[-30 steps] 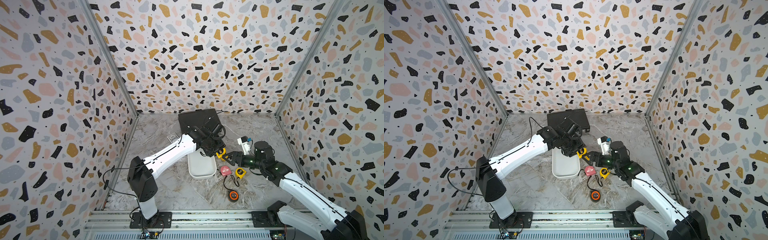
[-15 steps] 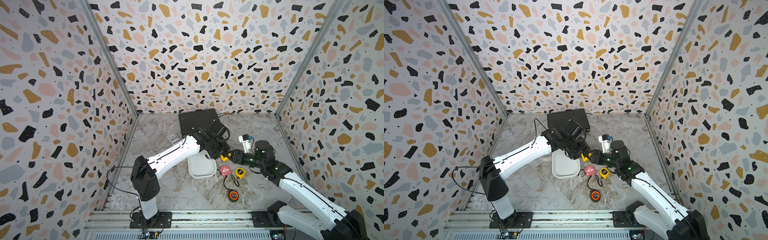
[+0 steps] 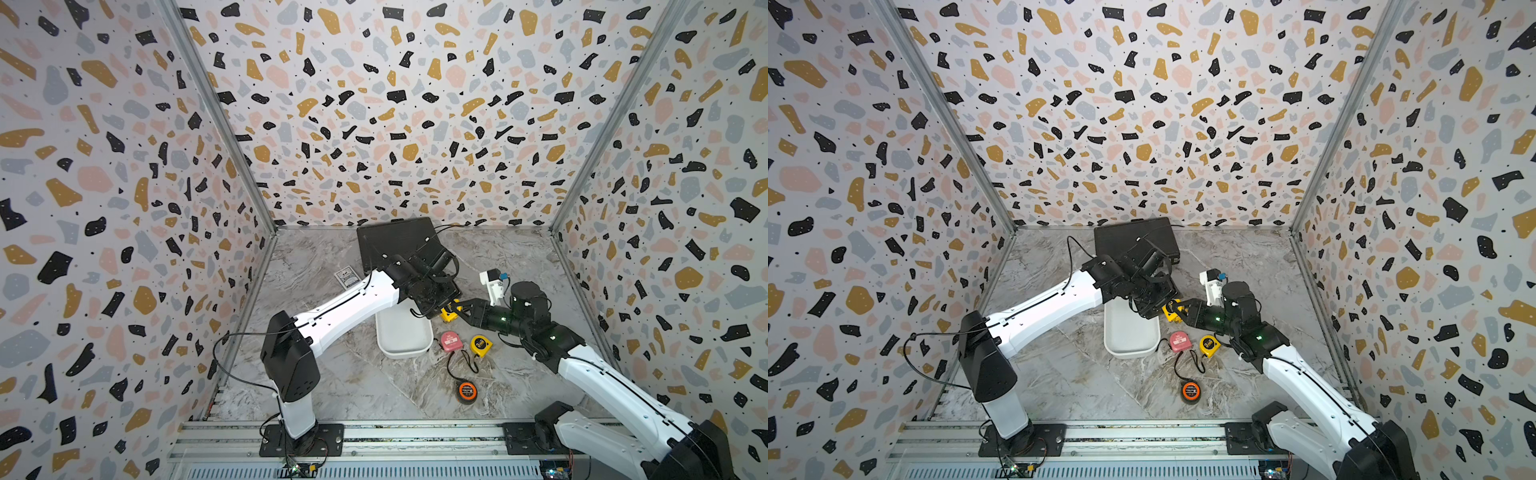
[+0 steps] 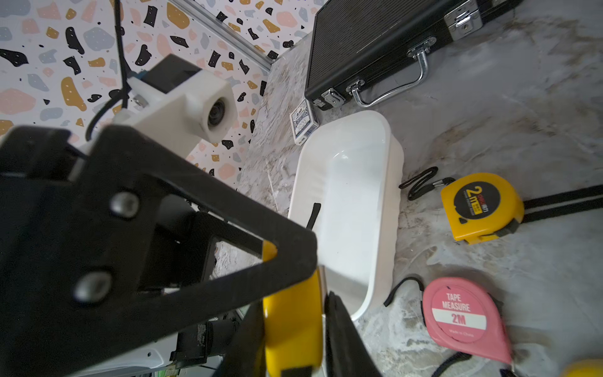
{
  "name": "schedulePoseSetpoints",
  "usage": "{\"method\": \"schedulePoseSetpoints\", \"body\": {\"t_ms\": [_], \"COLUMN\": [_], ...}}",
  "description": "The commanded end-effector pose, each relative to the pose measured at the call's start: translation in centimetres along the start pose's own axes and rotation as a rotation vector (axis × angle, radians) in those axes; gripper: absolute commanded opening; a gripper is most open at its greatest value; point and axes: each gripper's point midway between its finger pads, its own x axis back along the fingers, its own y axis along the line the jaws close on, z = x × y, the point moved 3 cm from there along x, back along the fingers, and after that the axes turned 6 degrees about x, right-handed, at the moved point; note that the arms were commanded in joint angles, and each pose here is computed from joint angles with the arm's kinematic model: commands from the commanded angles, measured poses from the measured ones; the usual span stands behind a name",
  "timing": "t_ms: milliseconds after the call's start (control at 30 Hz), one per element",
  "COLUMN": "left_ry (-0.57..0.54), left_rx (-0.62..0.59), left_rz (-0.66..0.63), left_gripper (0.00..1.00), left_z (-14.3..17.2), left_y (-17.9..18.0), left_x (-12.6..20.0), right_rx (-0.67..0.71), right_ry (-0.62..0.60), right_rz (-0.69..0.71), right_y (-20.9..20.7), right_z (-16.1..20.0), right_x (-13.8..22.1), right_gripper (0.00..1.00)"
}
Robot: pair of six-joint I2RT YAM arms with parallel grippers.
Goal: Take the tape measure out of the storage box
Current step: Place the tape measure at the center of the board.
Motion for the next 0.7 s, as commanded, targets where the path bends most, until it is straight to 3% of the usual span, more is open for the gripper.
{"method": "schedulePoseSetpoints", "body": {"t_ms": [0,333,667], "left_ry": [0.016,-0.023,-0.037], "left_rx": [-0.037,-0.044,-0.042], "left_rz": [0.069,0.042,0.033], "left_gripper": [0.98,1.0,1.0], "left_z": [0.3,0.1,0.0], "left_y": [-2.0,-1.0,-0.1], "left_x": [0.3,1.1,1.9], "right_rx": [-0.015,-0.142,-0.302], "right_ry": [-0.03,-0.107,-0.065], "right_rz": [0.042,0.25,0.442], "right_y": [-1.2,-7.4,-13.7], "right_z": [-0.6,-2.2,0.6], "right_x": [1.1,4.2,5.6], "right_gripper": [0.02,0.0,0.0]}}
